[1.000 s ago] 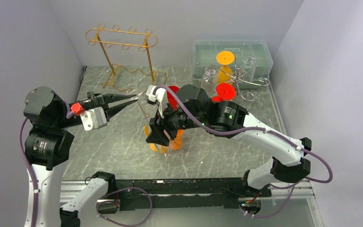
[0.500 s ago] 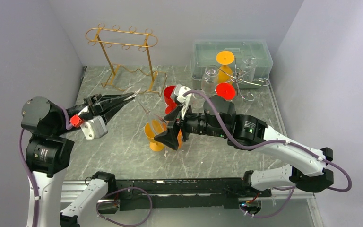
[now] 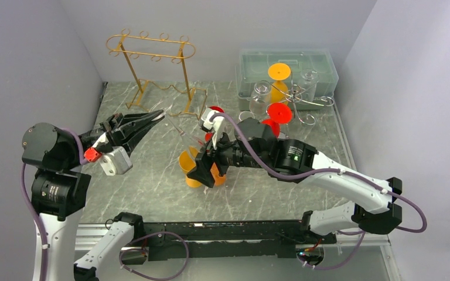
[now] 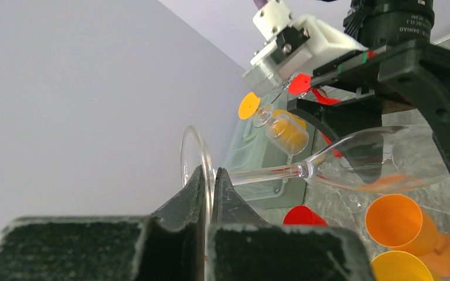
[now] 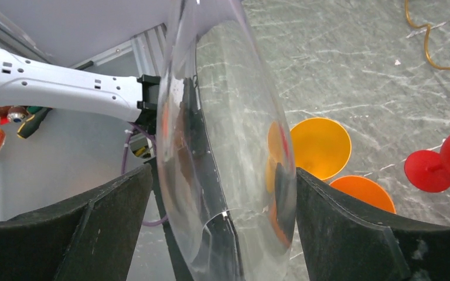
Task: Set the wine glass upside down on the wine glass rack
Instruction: Turn the wine glass upside down at the wine rack.
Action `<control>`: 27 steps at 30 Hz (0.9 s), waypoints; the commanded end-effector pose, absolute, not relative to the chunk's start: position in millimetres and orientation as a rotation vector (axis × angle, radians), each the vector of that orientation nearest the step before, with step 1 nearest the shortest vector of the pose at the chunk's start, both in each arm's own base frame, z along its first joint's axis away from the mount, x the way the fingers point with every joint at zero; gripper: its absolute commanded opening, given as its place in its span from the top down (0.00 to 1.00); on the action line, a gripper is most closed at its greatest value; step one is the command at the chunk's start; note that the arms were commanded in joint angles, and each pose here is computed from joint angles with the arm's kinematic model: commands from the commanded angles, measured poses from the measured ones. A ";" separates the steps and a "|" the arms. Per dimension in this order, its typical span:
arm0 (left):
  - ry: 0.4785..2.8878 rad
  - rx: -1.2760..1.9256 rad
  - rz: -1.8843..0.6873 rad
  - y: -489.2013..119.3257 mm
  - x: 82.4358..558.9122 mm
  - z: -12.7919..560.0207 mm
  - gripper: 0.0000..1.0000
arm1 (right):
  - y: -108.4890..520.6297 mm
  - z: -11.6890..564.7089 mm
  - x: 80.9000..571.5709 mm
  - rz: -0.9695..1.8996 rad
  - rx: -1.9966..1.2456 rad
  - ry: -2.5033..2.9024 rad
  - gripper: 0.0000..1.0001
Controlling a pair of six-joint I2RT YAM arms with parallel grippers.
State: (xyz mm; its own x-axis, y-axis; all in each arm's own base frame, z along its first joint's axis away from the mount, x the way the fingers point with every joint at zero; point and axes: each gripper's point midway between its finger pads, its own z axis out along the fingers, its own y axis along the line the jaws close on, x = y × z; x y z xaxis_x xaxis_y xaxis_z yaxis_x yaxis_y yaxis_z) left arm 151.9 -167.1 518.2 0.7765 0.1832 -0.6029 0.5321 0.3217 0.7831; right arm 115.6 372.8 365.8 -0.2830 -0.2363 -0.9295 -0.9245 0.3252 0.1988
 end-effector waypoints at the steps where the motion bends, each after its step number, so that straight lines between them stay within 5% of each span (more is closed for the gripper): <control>1: 0.633 1.245 -0.201 -164.3 145.1 529.8 1.00 | 374.9 387.8 116.4 1.031 -1.020 1.675 0.19; 3: 0.633 1.251 -0.207 -164.6 143.0 528.2 1.00 | 369.4 391.4 120.9 1.011 -0.983 1.664 0.36; 6: 0.645 1.255 -0.221 -165.2 142.6 525.0 0.98 | 354.5 396.7 133.0 0.952 -0.894 1.631 0.78; 7: 0.653 1.253 -0.233 -165.6 142.6 523.6 0.69 | 346.9 398.5 137.3 0.928 -0.859 1.616 0.84; 9: 0.661 1.262 -0.246 -166.4 142.0 520.6 0.44 | 330.8 403.4 144.3 0.886 -0.796 1.576 0.86; 13: 0.682 1.252 -0.252 -165.8 145.1 519.2 0.23 | 285.3 404.8 154.7 0.780 -0.681 1.532 0.91; 27: 0.725 1.241 -0.297 -169.1 158.1 508.2 0.20 | 89.0 350.0 177.3 0.294 -0.171 1.628 1.00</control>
State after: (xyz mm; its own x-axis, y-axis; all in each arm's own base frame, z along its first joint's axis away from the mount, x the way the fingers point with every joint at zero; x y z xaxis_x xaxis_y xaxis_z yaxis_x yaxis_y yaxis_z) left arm 150.9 -167.4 511.7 0.7578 0.1811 -0.6268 0.5579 0.3182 0.7665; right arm 159.3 148.5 369.6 -0.0823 0.0596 -0.9948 -0.5568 0.8251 0.0955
